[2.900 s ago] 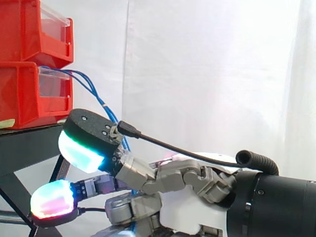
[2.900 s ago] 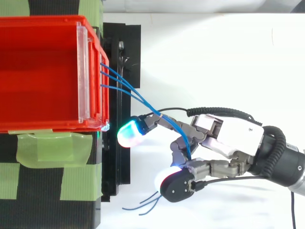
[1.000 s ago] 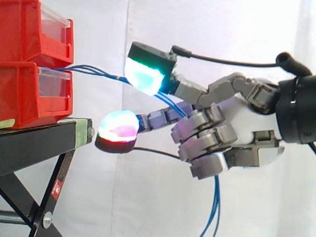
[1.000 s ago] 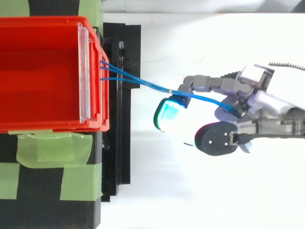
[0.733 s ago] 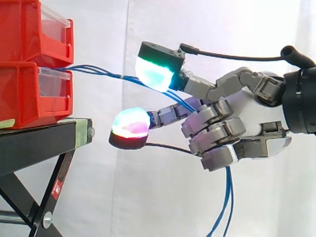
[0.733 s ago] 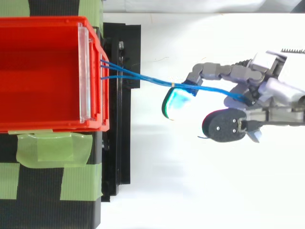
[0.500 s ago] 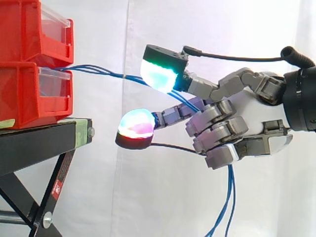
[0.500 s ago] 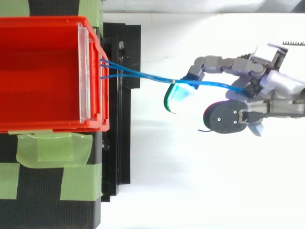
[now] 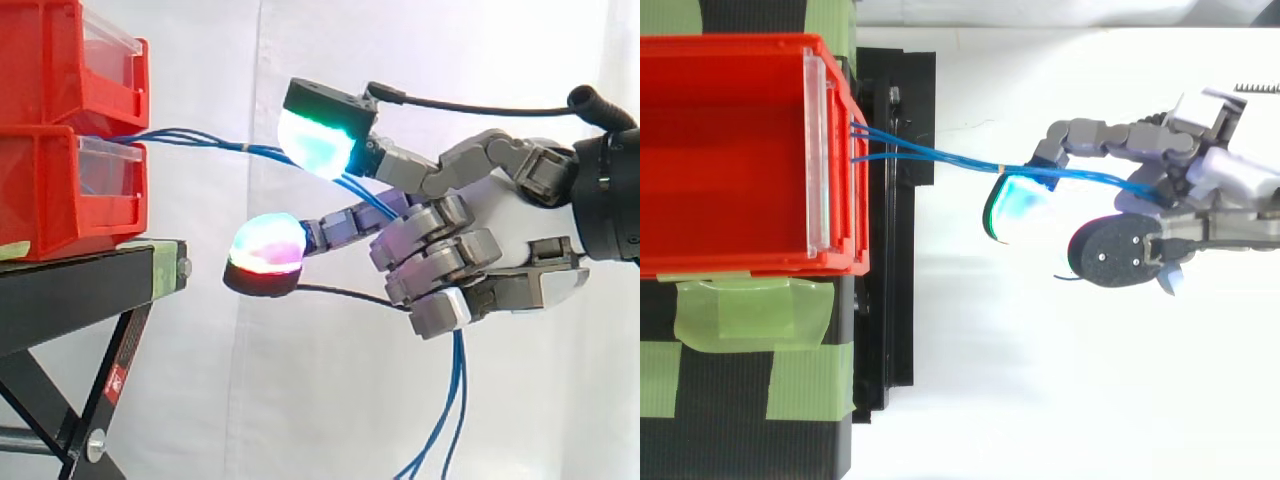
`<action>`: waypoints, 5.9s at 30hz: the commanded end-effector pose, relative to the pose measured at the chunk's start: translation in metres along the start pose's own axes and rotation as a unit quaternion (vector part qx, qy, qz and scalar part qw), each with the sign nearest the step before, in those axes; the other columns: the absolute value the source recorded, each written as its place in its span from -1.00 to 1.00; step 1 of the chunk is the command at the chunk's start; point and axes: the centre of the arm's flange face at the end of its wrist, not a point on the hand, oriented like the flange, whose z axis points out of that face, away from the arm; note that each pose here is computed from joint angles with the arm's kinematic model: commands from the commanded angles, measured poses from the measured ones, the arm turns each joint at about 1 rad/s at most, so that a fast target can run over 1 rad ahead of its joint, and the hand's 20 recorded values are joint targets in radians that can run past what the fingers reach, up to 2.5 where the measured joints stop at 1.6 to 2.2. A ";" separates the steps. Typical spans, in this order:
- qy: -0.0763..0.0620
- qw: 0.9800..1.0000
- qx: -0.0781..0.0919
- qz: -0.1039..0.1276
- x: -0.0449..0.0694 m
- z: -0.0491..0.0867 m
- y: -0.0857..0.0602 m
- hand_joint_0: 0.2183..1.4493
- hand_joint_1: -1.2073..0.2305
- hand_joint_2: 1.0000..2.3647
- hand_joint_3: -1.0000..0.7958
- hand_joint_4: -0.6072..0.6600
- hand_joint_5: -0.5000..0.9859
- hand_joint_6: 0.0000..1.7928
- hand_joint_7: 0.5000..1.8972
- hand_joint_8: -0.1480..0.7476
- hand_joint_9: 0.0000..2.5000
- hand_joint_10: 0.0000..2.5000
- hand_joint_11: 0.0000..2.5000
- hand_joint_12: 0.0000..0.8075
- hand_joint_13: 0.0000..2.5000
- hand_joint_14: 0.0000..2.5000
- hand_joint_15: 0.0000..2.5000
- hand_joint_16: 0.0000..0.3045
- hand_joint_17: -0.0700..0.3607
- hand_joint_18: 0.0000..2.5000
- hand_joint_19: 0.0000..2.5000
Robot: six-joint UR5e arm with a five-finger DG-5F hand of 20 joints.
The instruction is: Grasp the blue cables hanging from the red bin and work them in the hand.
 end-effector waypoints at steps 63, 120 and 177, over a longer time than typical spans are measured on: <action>0.008 1.000 -0.020 0.001 0.008 0.003 0.004 0.03 -0.12 -0.99 -0.86 0.34 0.02 -1.00 0.22 0.34 0.46 1.00 1.00 0.35 0.53 1.00 0.14 0.35 0.04 1.00 -0.40; 0.006 1.000 -0.020 0.001 0.007 0.003 0.004 0.04 -0.13 -0.99 -0.89 0.29 -0.06 -0.96 0.21 0.35 0.44 1.00 1.00 0.32 0.51 1.00 0.12 0.34 0.03 1.00 -0.39; -0.101 0.992 0.020 -0.076 -0.022 0.001 0.042 0.09 -0.15 -0.99 -0.87 0.19 -0.14 -0.70 0.09 0.35 0.44 1.00 1.00 0.32 0.51 1.00 0.12 0.34 0.03 1.00 -0.39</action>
